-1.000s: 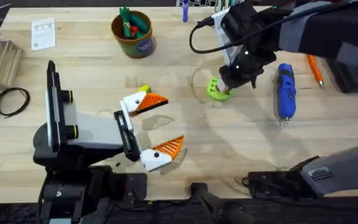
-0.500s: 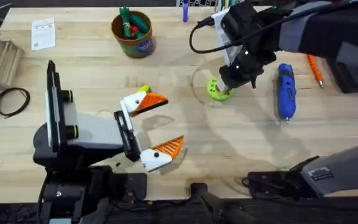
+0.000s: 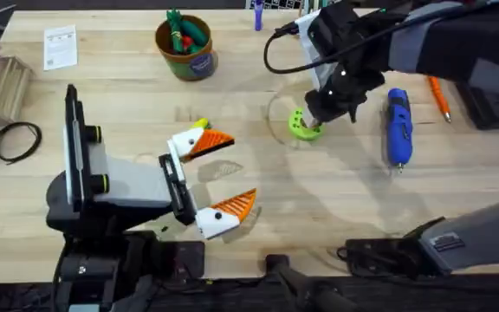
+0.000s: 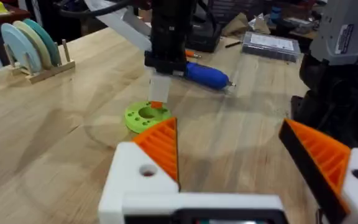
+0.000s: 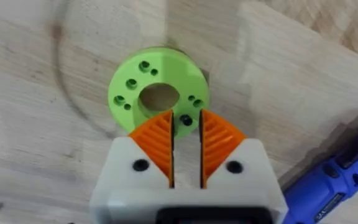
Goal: Pick up the gripper from the table and insert it into the empty holder that is missing its gripper. Then pick up a screw, insert it into the mounting hole, and use the screwdriver to tighten it. Finally, clean up the table by picking up the vegetable and placing it into the bucket.
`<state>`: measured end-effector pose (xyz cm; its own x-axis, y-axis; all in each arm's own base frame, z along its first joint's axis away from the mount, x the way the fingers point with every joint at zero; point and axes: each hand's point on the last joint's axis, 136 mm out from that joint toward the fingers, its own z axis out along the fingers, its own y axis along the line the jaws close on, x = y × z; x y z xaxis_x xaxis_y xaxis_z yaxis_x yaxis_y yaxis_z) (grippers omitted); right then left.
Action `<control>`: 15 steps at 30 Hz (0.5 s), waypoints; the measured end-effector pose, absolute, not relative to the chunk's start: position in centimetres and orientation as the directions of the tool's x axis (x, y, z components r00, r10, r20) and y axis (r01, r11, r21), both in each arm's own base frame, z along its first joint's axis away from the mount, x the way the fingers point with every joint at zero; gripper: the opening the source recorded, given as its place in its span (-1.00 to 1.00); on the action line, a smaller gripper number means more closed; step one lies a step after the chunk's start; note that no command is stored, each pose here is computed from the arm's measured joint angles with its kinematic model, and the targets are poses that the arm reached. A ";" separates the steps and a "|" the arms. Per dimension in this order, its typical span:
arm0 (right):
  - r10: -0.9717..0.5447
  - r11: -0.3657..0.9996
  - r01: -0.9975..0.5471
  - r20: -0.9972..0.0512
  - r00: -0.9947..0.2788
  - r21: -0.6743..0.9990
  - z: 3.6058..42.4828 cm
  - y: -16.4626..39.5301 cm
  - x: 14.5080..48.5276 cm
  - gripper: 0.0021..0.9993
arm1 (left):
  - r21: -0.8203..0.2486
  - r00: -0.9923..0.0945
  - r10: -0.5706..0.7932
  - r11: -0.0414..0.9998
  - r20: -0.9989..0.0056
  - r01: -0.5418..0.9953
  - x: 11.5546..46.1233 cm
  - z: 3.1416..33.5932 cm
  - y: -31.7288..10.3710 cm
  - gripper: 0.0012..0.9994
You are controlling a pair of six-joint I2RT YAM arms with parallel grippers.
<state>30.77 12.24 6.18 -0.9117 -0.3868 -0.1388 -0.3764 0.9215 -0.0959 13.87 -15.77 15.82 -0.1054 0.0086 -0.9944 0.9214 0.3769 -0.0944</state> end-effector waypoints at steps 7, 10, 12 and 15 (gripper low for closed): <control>-0.387 0.922 -0.376 -0.138 -0.912 -0.096 6.2 12.2 30.8 -0.54 | -0.094 -0.105 0.009 0.377 -0.994 0.922 13.9 15.8 -15.8 0.97; -0.387 0.922 -0.376 -0.138 -0.912 -0.096 6.2 12.2 30.8 -0.54 | -0.094 -0.105 0.009 0.377 -0.994 0.922 13.9 15.8 -15.8 0.97; -0.387 0.922 -0.376 -0.138 -0.912 -0.096 6.2 12.2 30.8 -0.54 | -0.094 -0.105 0.009 0.377 -0.994 0.922 13.9 15.8 -15.8 0.97; -0.387 0.922 -0.376 -0.137 -0.912 -0.096 6.2 12.2 30.7 -0.55 | -0.094 -0.105 0.009 0.377 -0.994 0.921 13.9 15.8 -15.8 0.97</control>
<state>30.74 12.22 6.16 -0.9119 -0.3867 -0.1374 -0.3763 0.9215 -0.0960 13.87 -15.77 15.82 -0.1053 0.0086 -0.9944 0.9215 0.3768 -0.0943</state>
